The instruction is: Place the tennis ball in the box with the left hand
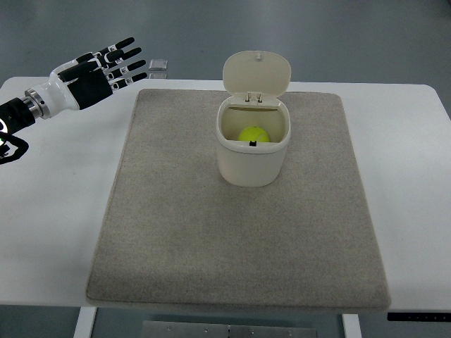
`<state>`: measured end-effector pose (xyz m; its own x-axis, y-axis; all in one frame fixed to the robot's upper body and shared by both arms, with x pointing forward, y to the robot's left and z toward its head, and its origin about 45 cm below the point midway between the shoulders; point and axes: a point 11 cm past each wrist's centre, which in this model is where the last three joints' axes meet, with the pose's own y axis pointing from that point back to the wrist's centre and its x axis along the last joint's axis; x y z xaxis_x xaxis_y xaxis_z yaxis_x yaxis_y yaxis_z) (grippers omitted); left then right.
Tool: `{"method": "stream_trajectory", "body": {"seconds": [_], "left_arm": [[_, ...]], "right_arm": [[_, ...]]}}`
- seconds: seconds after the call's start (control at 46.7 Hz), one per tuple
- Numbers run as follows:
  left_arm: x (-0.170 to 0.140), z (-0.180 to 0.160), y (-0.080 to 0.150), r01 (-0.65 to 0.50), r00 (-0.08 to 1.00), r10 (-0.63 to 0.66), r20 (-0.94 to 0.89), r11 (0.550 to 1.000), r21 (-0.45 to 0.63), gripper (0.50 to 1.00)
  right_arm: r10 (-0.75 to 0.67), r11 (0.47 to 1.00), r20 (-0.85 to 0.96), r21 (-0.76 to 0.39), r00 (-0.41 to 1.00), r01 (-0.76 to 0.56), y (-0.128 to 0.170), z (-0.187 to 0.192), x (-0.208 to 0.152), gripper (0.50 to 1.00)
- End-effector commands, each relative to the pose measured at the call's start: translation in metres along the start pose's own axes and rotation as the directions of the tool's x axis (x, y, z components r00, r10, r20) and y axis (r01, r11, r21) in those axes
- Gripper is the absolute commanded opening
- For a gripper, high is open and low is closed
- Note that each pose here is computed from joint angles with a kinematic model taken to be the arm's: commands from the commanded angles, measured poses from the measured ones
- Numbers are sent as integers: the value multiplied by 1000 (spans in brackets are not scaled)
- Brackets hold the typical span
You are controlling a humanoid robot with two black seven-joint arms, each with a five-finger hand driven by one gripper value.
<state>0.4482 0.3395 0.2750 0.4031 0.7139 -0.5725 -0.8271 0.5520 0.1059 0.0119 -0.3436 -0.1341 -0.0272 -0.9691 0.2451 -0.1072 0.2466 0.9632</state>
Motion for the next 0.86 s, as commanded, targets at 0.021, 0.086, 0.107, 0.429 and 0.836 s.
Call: {"method": "stream_trajectory", "body": {"seconds": [0.021,0.086,0.107,0.429,0.836], "left_arm": [[2,-2,1,-4,1000,4,-4,1000,2,996],[2,-2,1,-4,1000,4,-4,1000,2,996],[1,-2,1,-1,1000,1,-3,1000,3,996],[2,-2,2,-4,1000,4,0,1000,4,996],[0,-1,1,-1,1000,1,0,1000,2,996]], "right_arm": [[0,1000,0,0,1000,0,0,0,0,903],[0,1000,0,0,1000,0,0,0,0,903],[0,1000,0,0,1000,0,0,0,0,901],[-7,1000,3,-1,1000,7,0,0,-2,901],[1,1000,-5,3,1000,-1,0,1,-2,903]]}}
